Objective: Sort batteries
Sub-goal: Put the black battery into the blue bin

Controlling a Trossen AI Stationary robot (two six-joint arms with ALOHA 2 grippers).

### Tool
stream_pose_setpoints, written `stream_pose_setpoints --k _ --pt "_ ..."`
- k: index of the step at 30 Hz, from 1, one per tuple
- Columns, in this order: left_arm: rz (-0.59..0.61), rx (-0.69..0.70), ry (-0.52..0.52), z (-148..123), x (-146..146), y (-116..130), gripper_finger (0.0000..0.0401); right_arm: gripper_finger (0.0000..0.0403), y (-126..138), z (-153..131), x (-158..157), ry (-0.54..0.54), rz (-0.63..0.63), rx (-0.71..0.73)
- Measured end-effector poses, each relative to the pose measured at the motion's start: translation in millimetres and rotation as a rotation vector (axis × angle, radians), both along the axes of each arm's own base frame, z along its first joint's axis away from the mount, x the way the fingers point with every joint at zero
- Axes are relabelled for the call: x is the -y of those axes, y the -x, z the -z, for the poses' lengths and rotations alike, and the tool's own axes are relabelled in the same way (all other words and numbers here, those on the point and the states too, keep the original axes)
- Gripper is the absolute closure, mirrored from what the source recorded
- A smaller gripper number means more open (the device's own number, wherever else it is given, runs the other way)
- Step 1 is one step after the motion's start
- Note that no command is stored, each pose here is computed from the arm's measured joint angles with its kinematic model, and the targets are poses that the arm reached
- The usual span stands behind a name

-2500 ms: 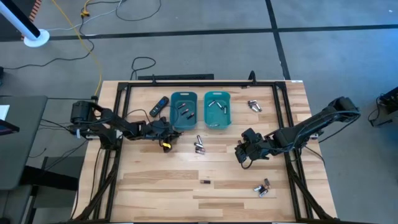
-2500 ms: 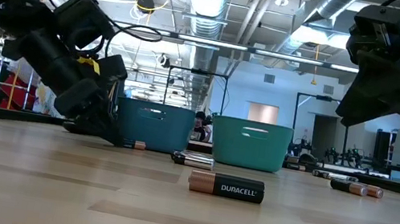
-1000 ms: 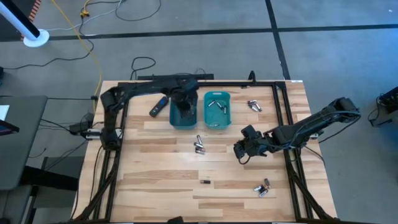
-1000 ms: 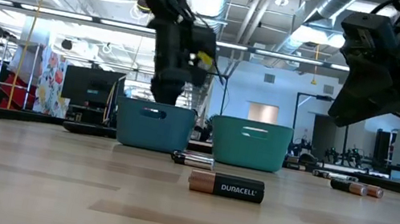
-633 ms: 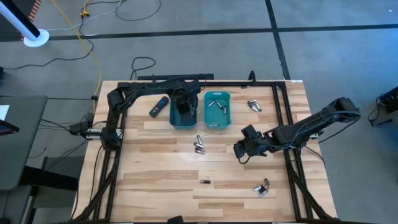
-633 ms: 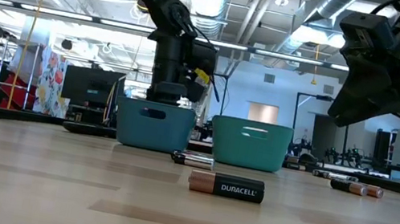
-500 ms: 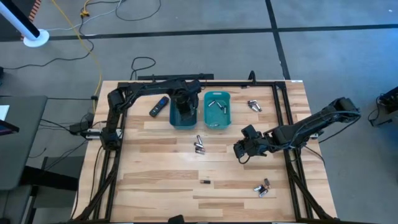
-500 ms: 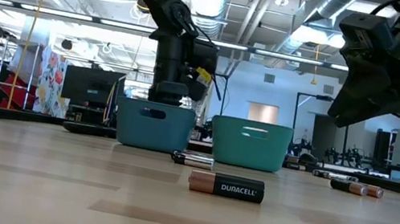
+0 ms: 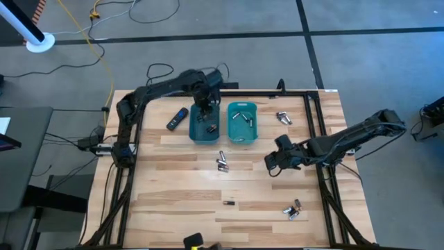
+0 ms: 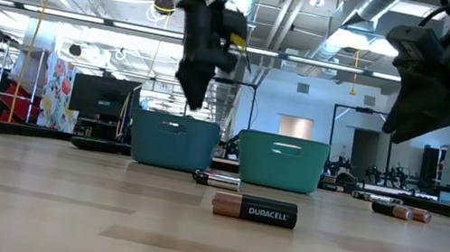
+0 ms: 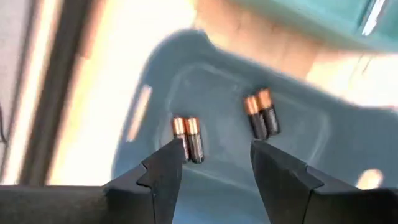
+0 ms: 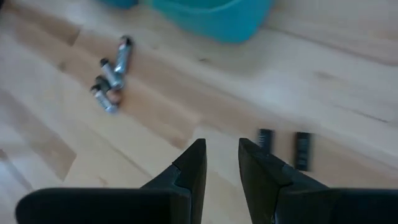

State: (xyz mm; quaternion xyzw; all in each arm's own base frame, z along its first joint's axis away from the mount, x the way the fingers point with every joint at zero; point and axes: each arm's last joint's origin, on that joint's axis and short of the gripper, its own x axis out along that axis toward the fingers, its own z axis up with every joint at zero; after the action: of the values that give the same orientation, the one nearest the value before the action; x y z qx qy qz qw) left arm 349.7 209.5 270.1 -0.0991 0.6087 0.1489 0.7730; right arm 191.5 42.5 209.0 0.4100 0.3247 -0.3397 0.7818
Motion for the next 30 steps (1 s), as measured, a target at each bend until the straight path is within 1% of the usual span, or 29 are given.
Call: stream_pose_setpoints --k 3,7,10,11,13,15,18,21,23,25,27,30 --pt "-0.07 0.048 -0.006 -26.2 5.6 11.1 0.0217 0.0291 14.5 -6.1 11.5 -0.019 0.084 -0.027" --pt "-0.111 0.097 -0.016 -55.4 19.7 34.3 0.0217 0.0291 31.7 -12.9 26.6 -0.028 0.18 -0.055" --pt "-0.16 0.152 -0.025 -66.1 32.4 55.2 0.0216 0.0291 37.6 -20.1 38.7 -0.009 0.201 -0.024" --pt "-0.179 0.17 -0.024 -65.6 38.2 62.7 0.0216 0.0291 38.5 -22.8 43.3 0.001 0.207 -0.006" --pt "-0.227 0.214 -0.022 -60.8 50.8 78.7 0.0216 0.0291 38.3 -28.3 52.2 0.031 0.208 0.04" --pt "-0.282 0.277 -0.017 -51.1 65.8 95.8 0.0216 0.0291 37.4 -34.4 62.4 0.084 0.198 0.083" --pt "-0.378 0.39 0.012 -31.7 89.9 119.8 0.0216 0.0291 32.2 -45.4 79.1 0.192 0.183 0.169" --pt "-0.471 0.495 0.072 -11.3 113.9 139.1 0.0216 0.0291 27.5 -55.7 95.2 0.302 0.189 0.241" --pt "-0.525 0.552 0.126 1.5 128.7 148.9 0.0216 0.029 26.6 -59.3 105.2 0.371 0.193 0.245" --pt "-0.57 0.609 0.187 11.3 141.6 154.7 0.0216 0.0285 28.7 -60.6 113.4 0.421 0.196 0.221" --pt "-0.597 0.651 0.243 19.3 153.5 158.0 0.0216 0.0273 32.2 -59.9 119.7 0.443 0.188 0.186" --pt "-0.606 0.697 0.294 26.5 168.7 156.7 0.0216 0.0239 38.0 -57.0 127.8 0.447 0.18 0.128"
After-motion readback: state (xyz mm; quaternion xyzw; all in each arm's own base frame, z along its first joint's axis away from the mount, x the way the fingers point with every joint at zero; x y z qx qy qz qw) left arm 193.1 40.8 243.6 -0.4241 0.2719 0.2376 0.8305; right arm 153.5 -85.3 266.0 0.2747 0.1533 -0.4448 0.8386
